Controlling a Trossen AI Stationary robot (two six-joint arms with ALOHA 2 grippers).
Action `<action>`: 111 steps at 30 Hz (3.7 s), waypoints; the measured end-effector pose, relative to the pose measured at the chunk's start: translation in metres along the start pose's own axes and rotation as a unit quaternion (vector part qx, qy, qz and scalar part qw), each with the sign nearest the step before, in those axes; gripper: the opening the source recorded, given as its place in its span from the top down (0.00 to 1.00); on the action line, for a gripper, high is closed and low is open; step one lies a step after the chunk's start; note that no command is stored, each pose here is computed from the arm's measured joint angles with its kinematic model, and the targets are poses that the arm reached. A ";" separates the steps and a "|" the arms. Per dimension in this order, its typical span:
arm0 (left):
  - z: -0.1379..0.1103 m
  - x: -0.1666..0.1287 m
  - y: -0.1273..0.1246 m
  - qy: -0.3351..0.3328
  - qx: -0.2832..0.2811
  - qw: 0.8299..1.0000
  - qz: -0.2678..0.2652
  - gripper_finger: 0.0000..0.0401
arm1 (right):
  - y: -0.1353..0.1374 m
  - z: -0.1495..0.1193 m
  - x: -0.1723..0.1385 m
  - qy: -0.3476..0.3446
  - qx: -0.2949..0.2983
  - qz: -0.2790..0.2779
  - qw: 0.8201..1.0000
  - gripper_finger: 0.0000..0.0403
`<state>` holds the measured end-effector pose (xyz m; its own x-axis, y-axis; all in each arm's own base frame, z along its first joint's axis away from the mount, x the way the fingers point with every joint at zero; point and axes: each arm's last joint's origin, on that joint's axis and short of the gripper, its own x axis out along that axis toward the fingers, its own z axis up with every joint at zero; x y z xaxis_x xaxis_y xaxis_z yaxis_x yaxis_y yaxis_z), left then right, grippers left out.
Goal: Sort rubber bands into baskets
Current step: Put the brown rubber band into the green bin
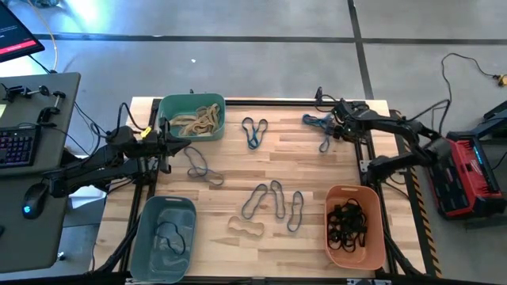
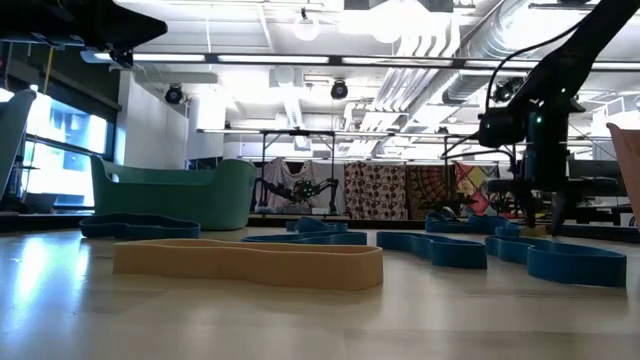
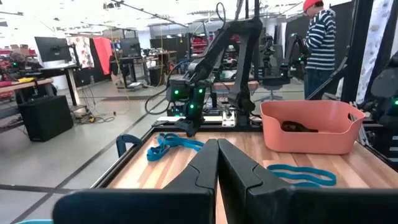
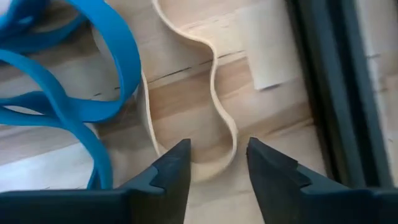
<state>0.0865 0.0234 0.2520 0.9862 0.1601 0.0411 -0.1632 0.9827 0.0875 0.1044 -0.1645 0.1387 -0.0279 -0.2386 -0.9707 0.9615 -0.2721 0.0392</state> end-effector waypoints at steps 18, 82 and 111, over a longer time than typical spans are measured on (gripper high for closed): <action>0.000 0.000 0.000 -0.002 0.000 1.000 0.001 1.00 | -0.007 0.000 -0.024 -0.056 -0.073 0.014 0.996 0.99; 0.002 0.000 0.000 -0.011 -0.007 1.000 0.001 1.00 | 0.246 -0.130 -0.194 -0.414 -0.490 0.331 0.692 1.00; 0.002 0.000 0.000 -0.010 -0.007 1.000 -0.001 1.00 | 0.430 -0.140 -0.164 -0.474 -0.497 0.385 0.616 1.00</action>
<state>0.0863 0.0232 0.2540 0.9858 0.1562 0.0615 -0.1605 0.9843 0.0730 0.5604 -0.1116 0.2810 0.8475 -0.5057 -0.1611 0.4685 0.8555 -0.2206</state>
